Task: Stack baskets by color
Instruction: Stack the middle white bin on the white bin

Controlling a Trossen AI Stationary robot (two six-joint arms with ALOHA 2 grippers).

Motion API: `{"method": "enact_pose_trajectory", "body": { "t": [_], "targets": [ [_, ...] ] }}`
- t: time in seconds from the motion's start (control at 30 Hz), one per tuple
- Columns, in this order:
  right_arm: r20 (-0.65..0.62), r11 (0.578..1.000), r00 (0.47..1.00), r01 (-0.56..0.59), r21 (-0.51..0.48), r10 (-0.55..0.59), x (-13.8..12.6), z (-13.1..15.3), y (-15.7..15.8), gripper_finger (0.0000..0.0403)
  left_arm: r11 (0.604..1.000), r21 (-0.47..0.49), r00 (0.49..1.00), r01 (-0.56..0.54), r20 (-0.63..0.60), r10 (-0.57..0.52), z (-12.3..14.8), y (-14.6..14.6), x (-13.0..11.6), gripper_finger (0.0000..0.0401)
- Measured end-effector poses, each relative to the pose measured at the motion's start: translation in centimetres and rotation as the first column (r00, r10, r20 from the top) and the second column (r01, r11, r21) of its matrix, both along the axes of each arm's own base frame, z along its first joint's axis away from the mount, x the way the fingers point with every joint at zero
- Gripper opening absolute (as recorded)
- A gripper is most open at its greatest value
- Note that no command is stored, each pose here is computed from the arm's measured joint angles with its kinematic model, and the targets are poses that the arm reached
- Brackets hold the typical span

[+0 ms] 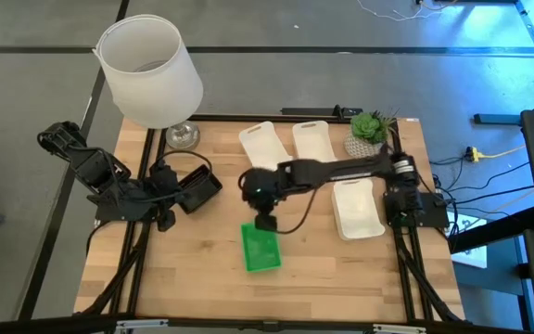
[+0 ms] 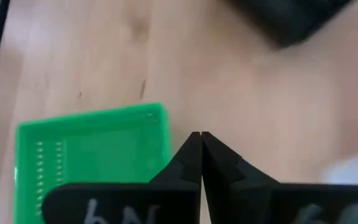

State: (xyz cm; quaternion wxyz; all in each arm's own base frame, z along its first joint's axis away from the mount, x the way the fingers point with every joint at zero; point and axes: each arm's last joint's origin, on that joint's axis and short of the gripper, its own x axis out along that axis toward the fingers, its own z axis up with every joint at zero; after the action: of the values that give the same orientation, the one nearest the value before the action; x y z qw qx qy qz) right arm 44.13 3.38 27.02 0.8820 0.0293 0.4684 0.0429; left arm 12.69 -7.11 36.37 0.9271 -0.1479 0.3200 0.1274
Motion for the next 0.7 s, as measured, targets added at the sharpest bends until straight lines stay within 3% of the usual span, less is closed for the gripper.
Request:
{"method": "enact_pose_trajectory", "body": {
  "t": [0.17,0.37,0.47,0.57,0.7],
  "targets": [
    [-0.07,0.975,0.981,0.169,-0.141,-0.18,-3.3,5.5,-1.0,0.0001,1.0,-0.002,1.0,-0.003,0.001,0.003,0.0,0.0,0.0,0.0],
    [-0.174,0.89,0.891,0.368,-0.268,-0.42,-9.1,11.2,-3.0,0.0,0.999,0.033,0.999,-0.04,0.027,0.039,0.1,0.1,0.0,0.0],
    [-0.205,0.851,0.843,0.429,-0.303,-0.497,-10.7,11.9,-4.2,0.0,0.994,0.065,0.995,-0.083,0.052,0.08,0.1,0.4,0.1,0.0],
    [-0.205,0.839,0.831,0.444,-0.313,-0.517,-12.0,11.9,-5.4,0.0,0.981,0.105,0.983,-0.163,0.101,0.153,0.3,0.8,0.4,0.0],
    [-0.298,0.814,0.768,0.467,-0.344,-0.567,-13.3,9.5,-7.7,0.0,0.948,0.181,0.961,-0.262,0.138,0.24,0.2,1.2,1.1,0.0]
  ]
}}
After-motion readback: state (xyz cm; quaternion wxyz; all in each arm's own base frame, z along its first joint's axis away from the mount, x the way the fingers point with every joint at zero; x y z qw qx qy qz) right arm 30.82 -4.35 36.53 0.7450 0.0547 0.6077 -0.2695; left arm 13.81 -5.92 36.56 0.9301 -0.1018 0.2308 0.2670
